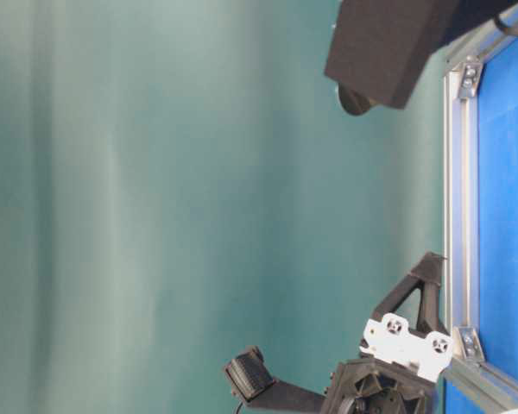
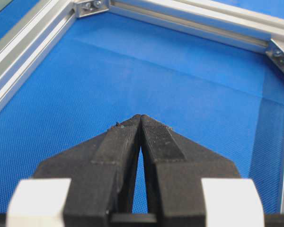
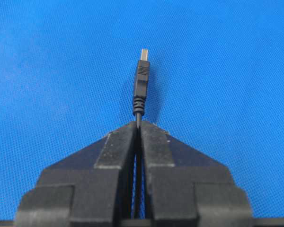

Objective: Insert the wire through the string loop located on the left side.
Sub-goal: 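Close the right gripper on the cable just behind the USB plug, then carry the cable plug with the right gripper toward the white zip-tie loop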

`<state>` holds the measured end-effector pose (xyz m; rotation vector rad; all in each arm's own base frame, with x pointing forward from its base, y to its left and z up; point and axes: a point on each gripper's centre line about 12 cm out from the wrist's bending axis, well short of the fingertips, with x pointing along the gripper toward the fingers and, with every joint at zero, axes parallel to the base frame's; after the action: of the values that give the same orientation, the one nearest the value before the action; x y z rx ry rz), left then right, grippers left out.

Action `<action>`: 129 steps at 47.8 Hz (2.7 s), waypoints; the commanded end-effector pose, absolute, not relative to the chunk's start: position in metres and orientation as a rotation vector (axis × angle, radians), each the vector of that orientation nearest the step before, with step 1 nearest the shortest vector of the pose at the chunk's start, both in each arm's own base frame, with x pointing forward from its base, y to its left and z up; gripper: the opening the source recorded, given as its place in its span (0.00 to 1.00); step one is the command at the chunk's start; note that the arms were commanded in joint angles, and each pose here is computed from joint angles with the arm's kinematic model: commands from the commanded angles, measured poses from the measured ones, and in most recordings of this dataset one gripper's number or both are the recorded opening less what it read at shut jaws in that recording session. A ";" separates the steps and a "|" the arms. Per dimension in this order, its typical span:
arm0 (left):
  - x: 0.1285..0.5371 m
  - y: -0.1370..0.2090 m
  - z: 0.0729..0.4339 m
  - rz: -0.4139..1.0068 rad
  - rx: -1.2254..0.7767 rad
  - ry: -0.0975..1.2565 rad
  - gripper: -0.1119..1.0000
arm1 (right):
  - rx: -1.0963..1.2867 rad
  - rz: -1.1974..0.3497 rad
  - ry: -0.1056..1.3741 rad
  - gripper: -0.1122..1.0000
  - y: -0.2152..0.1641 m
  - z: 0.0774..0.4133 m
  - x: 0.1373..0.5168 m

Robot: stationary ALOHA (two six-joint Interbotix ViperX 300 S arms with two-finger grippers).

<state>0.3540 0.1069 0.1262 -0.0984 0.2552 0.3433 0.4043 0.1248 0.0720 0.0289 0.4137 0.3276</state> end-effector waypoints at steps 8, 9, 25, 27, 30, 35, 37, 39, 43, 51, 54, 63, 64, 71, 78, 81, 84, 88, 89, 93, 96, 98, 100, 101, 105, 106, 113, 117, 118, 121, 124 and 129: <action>0.356 0.107 0.141 0.342 -0.094 0.211 0.10 | 0.029 0.328 0.373 0.10 0.125 0.113 0.404; 0.356 0.107 0.141 0.342 -0.094 0.209 0.10 | 0.026 0.327 0.374 0.10 0.125 0.117 0.404; 0.356 0.107 0.141 0.342 -0.095 0.209 0.10 | -0.004 0.307 0.399 0.10 0.117 0.161 0.394; 0.356 0.107 0.141 0.340 -0.095 0.209 0.10 | -0.004 0.307 0.399 0.10 0.117 0.161 0.394; 0.356 0.106 0.141 0.339 -0.095 0.209 0.10 | -0.004 0.307 0.399 0.10 0.117 0.161 0.394; 0.356 0.105 0.141 0.336 -0.094 0.212 0.10 | -0.004 0.307 0.401 0.10 0.117 0.161 0.393; 0.356 0.106 0.141 0.337 -0.095 0.211 0.10 | -0.004 0.307 0.401 0.10 0.117 0.161 0.393; 0.356 0.105 0.141 0.336 -0.094 0.212 0.10 | -0.005 0.307 0.400 0.10 0.117 0.161 0.393; 0.356 0.105 0.141 0.336 -0.095 0.211 0.10 | -0.004 0.307 0.399 0.10 0.117 0.161 0.393; 0.356 0.105 0.141 0.336 -0.095 0.212 0.10 | -0.006 0.308 0.399 0.10 0.117 0.161 0.393; 0.356 0.105 0.141 0.336 -0.095 0.211 0.10 | -0.006 0.308 0.399 0.10 0.117 0.161 0.393; 0.355 0.105 0.140 0.337 -0.095 0.214 0.10 | -0.004 0.308 0.396 0.10 0.117 0.161 0.393; 0.355 0.105 0.140 0.336 -0.095 0.214 0.10 | -0.004 0.308 0.396 0.10 0.117 0.161 0.393; 0.355 0.105 0.140 0.337 -0.095 0.214 0.10 | -0.006 0.309 0.396 0.10 0.117 0.161 0.393; 0.356 0.105 0.140 0.335 -0.094 0.214 0.10 | -0.004 0.308 0.396 0.10 0.117 0.161 0.393; 0.355 0.105 0.140 0.336 -0.095 0.214 0.10 | -0.004 0.308 0.393 0.10 0.117 0.162 0.394; 0.355 0.105 0.140 0.336 -0.095 0.214 0.10 | -0.004 0.308 0.396 0.10 0.117 0.161 0.393; 0.355 0.105 0.140 0.336 -0.095 0.214 0.10 | -0.004 0.308 0.396 0.10 0.117 0.161 0.393; 0.356 0.105 0.140 0.336 -0.095 0.212 0.10 | -0.004 0.308 0.396 0.10 0.117 0.161 0.393; 0.356 0.105 0.140 0.335 -0.094 0.214 0.10 | -0.004 0.308 0.394 0.10 0.117 0.161 0.393; 0.355 0.105 0.140 0.336 -0.095 0.214 0.10 | -0.004 0.308 0.396 0.10 0.117 0.161 0.393; 0.356 0.105 0.140 0.336 -0.095 0.212 0.10 | -0.004 0.306 0.396 0.10 0.117 0.161 0.394; 0.355 0.105 0.140 0.336 -0.095 0.214 0.10 | -0.005 0.304 0.396 0.10 0.116 0.161 0.394; 0.356 0.105 0.140 0.336 -0.095 0.212 0.10 | -0.003 0.302 0.396 0.10 0.115 0.161 0.394; 0.356 0.105 0.140 0.336 -0.095 0.212 0.10 | -0.001 0.291 0.397 0.10 0.111 0.161 0.395; 0.356 0.105 0.140 0.335 -0.094 0.214 0.10 | 0.000 0.286 0.397 0.10 0.109 0.161 0.395; 0.356 0.105 0.140 0.336 -0.095 0.212 0.10 | 0.007 0.247 0.400 0.10 0.093 0.160 0.399; 0.356 0.104 0.140 0.333 -0.094 0.214 0.10 | 0.013 0.215 0.399 0.10 0.080 0.160 0.402; 0.356 0.104 0.140 0.331 -0.094 0.214 0.10 | 0.015 0.207 0.401 0.10 0.077 0.160 0.403; 0.356 0.103 0.140 0.328 -0.093 0.213 0.10 | 0.022 0.172 0.405 0.10 0.062 0.159 0.404; 0.356 0.102 0.140 0.327 -0.093 0.214 0.10 | 0.030 0.140 0.409 0.10 0.050 0.157 0.404; 0.357 0.101 0.140 0.325 -0.094 0.213 0.10 | 0.042 0.088 0.415 0.10 0.028 0.155 0.404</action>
<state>0.3543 0.1028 0.1249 -0.0989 0.2600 0.3330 0.4026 0.0408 0.1414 0.0334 0.4529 0.1178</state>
